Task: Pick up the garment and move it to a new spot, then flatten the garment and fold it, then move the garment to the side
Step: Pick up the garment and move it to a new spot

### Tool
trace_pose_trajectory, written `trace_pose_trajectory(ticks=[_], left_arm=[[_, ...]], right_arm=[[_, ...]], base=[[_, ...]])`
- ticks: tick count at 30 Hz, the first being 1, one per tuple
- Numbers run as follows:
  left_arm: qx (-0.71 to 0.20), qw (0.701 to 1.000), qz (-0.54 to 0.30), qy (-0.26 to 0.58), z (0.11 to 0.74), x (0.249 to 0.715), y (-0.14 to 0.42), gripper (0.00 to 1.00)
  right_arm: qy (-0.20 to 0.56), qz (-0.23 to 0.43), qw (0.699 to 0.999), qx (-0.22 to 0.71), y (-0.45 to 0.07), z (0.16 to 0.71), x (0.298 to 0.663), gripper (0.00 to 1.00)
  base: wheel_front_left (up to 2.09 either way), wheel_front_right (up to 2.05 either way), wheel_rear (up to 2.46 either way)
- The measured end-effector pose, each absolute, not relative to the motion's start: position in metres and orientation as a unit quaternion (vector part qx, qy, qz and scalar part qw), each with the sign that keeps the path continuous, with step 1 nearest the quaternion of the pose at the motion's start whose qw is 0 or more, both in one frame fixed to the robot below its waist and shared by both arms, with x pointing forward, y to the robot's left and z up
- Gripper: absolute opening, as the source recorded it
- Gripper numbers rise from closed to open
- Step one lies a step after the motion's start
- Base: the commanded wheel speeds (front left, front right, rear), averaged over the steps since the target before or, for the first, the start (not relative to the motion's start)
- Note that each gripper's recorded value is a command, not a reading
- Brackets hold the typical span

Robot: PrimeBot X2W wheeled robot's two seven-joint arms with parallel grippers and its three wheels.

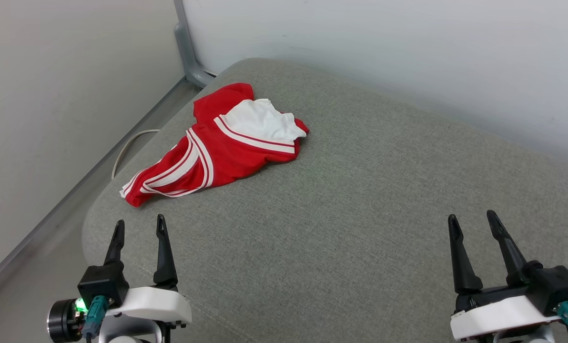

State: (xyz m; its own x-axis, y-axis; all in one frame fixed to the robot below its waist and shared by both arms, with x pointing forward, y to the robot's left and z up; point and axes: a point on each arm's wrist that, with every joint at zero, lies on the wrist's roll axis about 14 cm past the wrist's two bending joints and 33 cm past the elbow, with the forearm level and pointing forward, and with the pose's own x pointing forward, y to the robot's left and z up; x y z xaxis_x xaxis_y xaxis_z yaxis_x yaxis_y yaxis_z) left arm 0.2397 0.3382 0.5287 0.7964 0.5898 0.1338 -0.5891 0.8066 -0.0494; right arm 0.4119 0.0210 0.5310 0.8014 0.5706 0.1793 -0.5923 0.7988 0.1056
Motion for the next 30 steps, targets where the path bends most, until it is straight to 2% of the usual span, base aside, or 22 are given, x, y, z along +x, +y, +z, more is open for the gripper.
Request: trace_pose_trajectory(ticks=[10,22,30], left_arm=[[-0.004,0.951,0.302,-0.072,0.53,0.25,0.34,1.0],[0.042,0.951,0.271,-0.143,0.595,0.324,0.379,1.0],[0.071,0.957,0.234,-0.158,0.615,0.396,0.391,1.0]], right_arm=[[-0.071,0.304,0.947,0.075,0.019,0.53,0.415,1.0],[-0.096,0.271,0.956,0.056,-0.002,0.532,0.441,1.0],[-0.103,0.242,0.964,0.041,-0.02,0.518,0.469,1.0]], base=[[0.0,0.0,0.0],[0.0,0.0,0.0],[0.0,0.0,0.0]])
